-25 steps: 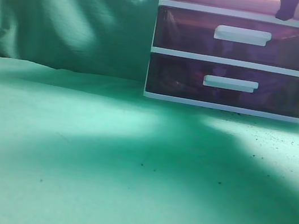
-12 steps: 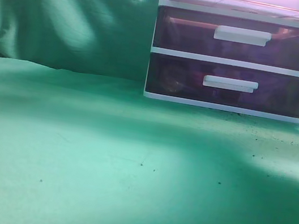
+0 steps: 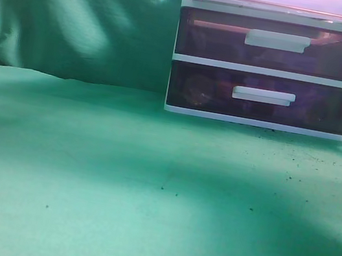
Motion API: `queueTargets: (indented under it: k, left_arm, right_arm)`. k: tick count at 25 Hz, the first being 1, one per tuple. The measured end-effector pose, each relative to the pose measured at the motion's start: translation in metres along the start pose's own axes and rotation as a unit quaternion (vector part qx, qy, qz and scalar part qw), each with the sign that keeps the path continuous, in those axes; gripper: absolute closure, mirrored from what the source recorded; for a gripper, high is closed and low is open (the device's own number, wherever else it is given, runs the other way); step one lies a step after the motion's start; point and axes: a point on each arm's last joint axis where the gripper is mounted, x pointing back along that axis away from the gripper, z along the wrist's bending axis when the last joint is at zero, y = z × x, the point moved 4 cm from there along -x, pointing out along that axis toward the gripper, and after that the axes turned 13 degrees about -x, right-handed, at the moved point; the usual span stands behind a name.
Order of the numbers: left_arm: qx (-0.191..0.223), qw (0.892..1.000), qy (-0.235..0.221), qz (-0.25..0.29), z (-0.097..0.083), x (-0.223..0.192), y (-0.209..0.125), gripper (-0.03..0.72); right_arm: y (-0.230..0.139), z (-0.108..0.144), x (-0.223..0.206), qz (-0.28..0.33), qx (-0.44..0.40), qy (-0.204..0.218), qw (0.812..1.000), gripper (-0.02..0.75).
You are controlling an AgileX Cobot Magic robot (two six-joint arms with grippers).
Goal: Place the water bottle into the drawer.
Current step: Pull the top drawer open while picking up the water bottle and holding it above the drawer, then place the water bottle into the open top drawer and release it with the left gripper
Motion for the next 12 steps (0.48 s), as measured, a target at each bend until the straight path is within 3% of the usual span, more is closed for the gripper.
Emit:
queueTargets:
  k: [3, 8, 12]
  left_arm:
    - [0.009, 0.998, 0.001, -0.065, 0.006, 0.011, 0.031, 0.442]
    - [0.004, 0.981, 0.011, -0.193, 0.02, 0.024, 0.116, 0.442]
    - [-0.017, 0.977, 0.019, -0.211, 0.023, -0.008, 0.169, 0.442]
  right_arm:
    - [0.0, 0.0, 0.0, 0.0, 0.0, 0.0, 1.0, 0.65]
    - [0.0, 0.0, 0.0, 0.0, 0.001, 0.0, 1.0, 0.65]
    - [0.0, 0.0, 0.0, 0.0, 0.004, 0.0, 1.0, 0.65]
